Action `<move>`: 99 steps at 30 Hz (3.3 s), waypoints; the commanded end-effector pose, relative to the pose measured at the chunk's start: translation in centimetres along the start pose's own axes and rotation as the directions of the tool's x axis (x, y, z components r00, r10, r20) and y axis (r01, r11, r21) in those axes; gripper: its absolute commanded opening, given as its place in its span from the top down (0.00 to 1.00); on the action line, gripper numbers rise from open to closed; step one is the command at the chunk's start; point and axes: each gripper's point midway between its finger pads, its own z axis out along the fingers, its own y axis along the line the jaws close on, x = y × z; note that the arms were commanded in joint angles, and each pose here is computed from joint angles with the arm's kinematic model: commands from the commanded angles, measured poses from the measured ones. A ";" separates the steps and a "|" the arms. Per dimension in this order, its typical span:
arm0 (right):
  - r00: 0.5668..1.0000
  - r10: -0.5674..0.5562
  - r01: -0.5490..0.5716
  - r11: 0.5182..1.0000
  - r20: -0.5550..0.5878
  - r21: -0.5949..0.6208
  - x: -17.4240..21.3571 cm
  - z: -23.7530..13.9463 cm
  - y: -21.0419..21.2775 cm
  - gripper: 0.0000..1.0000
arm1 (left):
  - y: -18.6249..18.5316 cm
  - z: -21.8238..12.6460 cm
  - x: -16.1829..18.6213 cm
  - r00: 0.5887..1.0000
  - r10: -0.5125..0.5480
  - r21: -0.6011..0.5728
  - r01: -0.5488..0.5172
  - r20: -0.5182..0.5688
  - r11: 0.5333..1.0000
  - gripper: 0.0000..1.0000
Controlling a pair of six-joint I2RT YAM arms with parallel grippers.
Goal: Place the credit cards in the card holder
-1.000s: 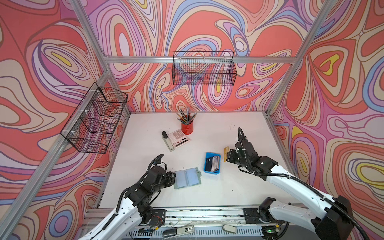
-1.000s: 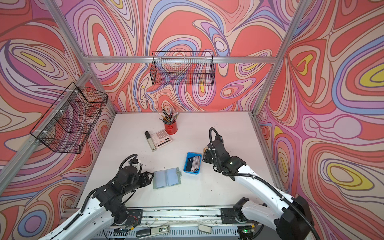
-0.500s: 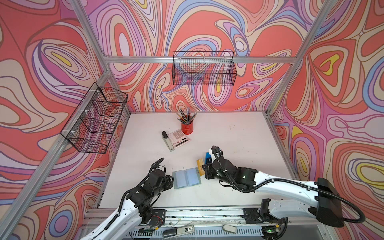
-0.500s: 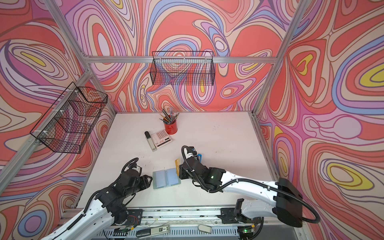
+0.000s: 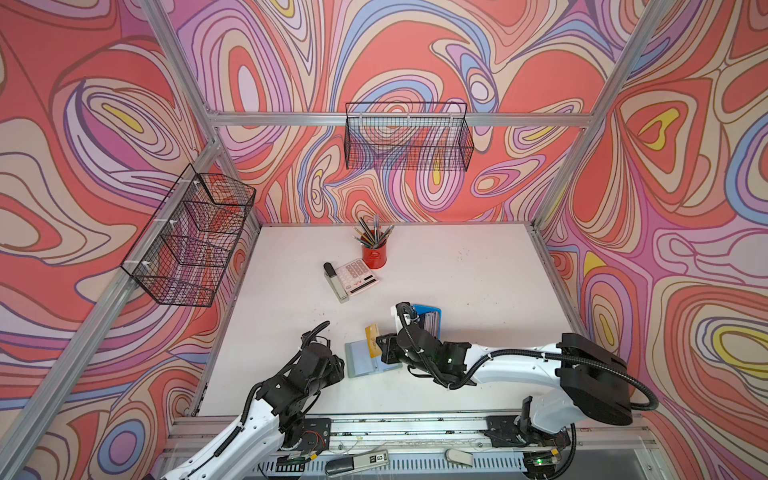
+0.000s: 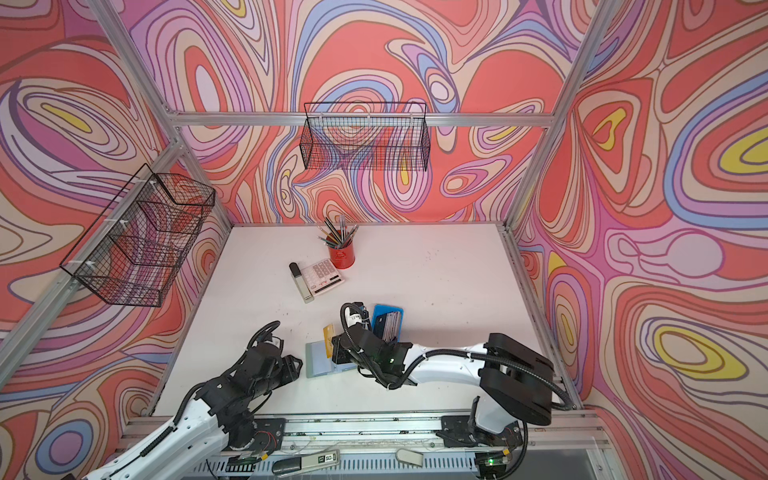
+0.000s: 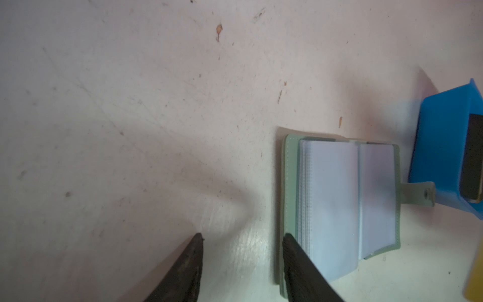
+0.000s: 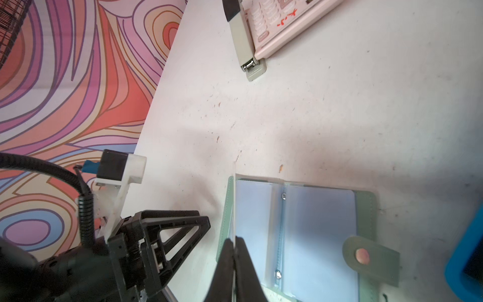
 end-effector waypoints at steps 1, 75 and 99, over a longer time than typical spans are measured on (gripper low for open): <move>0.999 0.041 -0.041 0.998 -0.006 -0.045 0.5 1.0 0.8 1.00 | 0.7 0.3 -0.1 1.000 -0.024 -0.031 0.024 0.010 0.999 0.49; 0.959 0.250 -0.255 0.967 -0.137 -0.021 5.9 3.2 -6.3 1.00 | -4.4 1.9 -0.4 0.998 0.020 0.121 -0.012 -0.068 0.993 0.52; 0.950 0.215 -0.226 0.974 -0.226 -0.026 7.9 5.2 -5.5 1.00 | -5.9 2.0 -0.2 0.993 0.056 0.162 -0.038 -0.107 0.986 0.53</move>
